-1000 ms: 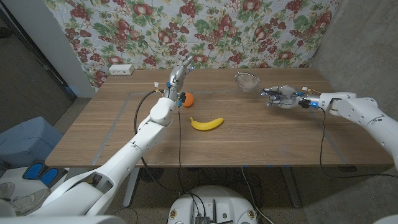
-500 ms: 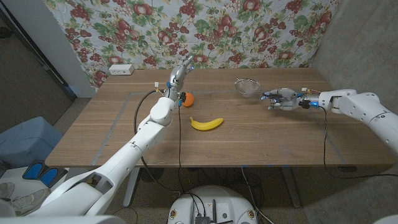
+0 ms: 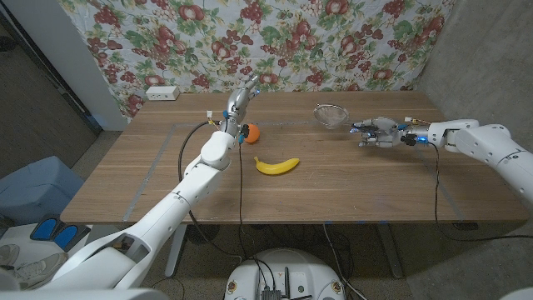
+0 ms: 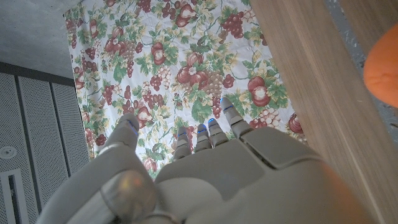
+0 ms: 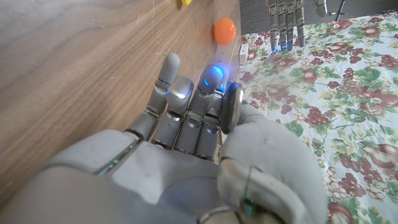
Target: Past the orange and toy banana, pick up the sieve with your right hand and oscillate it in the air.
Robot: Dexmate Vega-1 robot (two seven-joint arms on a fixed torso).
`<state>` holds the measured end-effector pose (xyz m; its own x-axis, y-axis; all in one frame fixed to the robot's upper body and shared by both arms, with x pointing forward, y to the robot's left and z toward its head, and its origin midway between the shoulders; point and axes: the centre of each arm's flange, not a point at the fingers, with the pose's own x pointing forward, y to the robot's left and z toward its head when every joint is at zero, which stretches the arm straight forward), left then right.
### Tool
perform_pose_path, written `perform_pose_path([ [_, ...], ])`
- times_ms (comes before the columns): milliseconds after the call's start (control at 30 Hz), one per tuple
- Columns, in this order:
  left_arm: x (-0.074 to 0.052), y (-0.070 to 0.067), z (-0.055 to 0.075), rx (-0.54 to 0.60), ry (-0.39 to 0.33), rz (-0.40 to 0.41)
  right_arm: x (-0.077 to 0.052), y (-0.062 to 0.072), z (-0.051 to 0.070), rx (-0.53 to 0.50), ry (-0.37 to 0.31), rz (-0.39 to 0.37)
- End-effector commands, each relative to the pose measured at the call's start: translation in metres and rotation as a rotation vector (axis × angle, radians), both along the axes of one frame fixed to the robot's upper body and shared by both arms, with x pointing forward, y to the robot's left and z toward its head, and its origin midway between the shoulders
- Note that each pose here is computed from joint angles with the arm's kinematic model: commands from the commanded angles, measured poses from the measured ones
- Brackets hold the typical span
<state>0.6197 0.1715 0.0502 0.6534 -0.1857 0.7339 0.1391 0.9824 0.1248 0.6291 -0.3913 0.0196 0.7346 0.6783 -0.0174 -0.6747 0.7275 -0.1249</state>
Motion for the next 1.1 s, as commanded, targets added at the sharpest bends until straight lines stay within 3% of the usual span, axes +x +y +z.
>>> perform_pose_path([
  [33, -0.0049, 0.002, -0.0027, -0.005, -0.001, 0.004, 0.0002, 0.0004, -0.0023, 0.126, -0.083, 0.1],
  [300, -0.0066, 0.0032, -0.0038, -0.008, -0.005, 0.004, -0.0022, 0.0011, -0.0024, 0.272, -0.182, 0.193],
  [533, -0.0069, 0.0039, -0.0038, -0.01, -0.007, 0.004, -0.0019, 0.0018, -0.0043, 0.367, -0.217, 0.275],
  [1100, -0.0061, 0.006, -0.0033, -0.011, -0.007, 0.004, -0.0008, 0.0041, -0.0042, 0.366, -0.215, 0.283],
])
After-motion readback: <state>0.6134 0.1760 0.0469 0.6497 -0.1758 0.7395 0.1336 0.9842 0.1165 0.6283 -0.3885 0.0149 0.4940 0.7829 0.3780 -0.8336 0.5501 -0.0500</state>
